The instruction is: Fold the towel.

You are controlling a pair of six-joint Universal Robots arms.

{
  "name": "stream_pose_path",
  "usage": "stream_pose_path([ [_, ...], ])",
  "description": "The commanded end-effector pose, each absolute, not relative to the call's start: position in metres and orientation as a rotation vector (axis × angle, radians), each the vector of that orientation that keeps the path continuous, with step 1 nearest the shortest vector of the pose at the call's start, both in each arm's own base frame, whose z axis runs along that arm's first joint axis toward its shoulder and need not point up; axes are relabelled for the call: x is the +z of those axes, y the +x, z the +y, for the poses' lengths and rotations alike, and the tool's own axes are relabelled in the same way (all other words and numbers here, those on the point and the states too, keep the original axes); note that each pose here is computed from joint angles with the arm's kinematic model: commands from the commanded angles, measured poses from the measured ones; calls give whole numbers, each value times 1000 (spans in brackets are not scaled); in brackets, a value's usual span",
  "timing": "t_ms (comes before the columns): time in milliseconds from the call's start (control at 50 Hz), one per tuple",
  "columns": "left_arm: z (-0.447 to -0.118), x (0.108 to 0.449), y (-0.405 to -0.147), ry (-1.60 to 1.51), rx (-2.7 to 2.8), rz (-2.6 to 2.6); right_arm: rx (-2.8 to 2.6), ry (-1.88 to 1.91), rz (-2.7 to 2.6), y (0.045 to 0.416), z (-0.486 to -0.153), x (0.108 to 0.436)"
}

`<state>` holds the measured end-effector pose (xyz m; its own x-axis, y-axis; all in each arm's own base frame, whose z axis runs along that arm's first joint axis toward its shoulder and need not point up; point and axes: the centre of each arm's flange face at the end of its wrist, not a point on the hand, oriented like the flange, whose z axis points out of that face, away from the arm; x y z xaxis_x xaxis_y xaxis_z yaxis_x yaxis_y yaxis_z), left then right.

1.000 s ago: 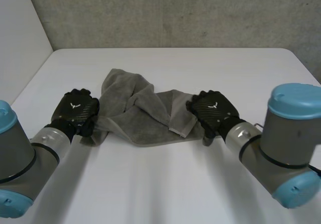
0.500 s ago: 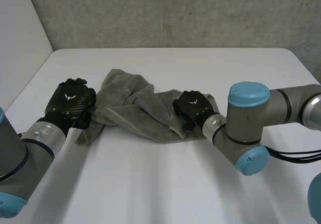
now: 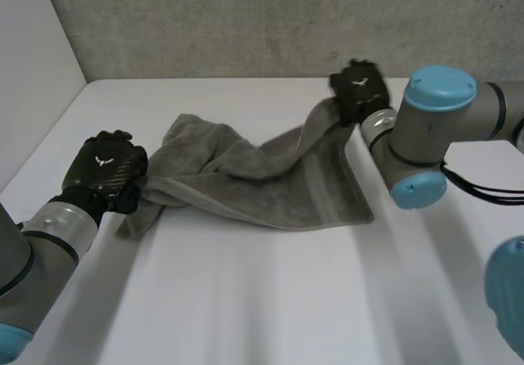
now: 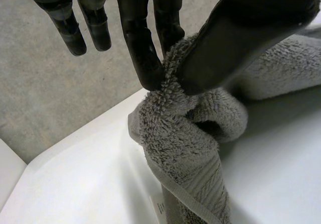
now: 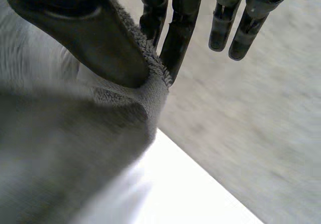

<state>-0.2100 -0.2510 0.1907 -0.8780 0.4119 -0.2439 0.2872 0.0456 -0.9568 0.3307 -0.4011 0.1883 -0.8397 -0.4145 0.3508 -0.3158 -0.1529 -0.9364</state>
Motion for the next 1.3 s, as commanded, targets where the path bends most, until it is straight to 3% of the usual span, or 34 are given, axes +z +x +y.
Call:
stream_pose_path([
  [20, -250, 189, -210, -740, 1965, -2206, -2113, -1037, 2221, 315, -400, 153],
  [340, -252, 192, -210, -736, 1978, -2195, -2025, -972, 2080, 289, -320, 199],
  [500, -252, 201, -214, -728, 1980, -2170, -1922, -1019, 2114, 280, -282, 198],
  [640, -252, 240, -226, -562, 1920, -2095, -1717, -1003, 2119, 286, -257, 186],
  [800, -251, 265, -226, -426, 1851, -2076, -1484, -816, 2074, 310, -243, 169],
  [1120, -256, 263, -218, -301, 1791, -2106, -1299, -638, 2062, 350, -245, 119],
  [1200, -260, 261, -212, -287, 1800, -2124, -1336, -623, 2077, 345, -249, 123],
  [1300, -274, 255, -193, -220, 1824, -2177, -1523, -702, 2059, 317, -250, 168],
])
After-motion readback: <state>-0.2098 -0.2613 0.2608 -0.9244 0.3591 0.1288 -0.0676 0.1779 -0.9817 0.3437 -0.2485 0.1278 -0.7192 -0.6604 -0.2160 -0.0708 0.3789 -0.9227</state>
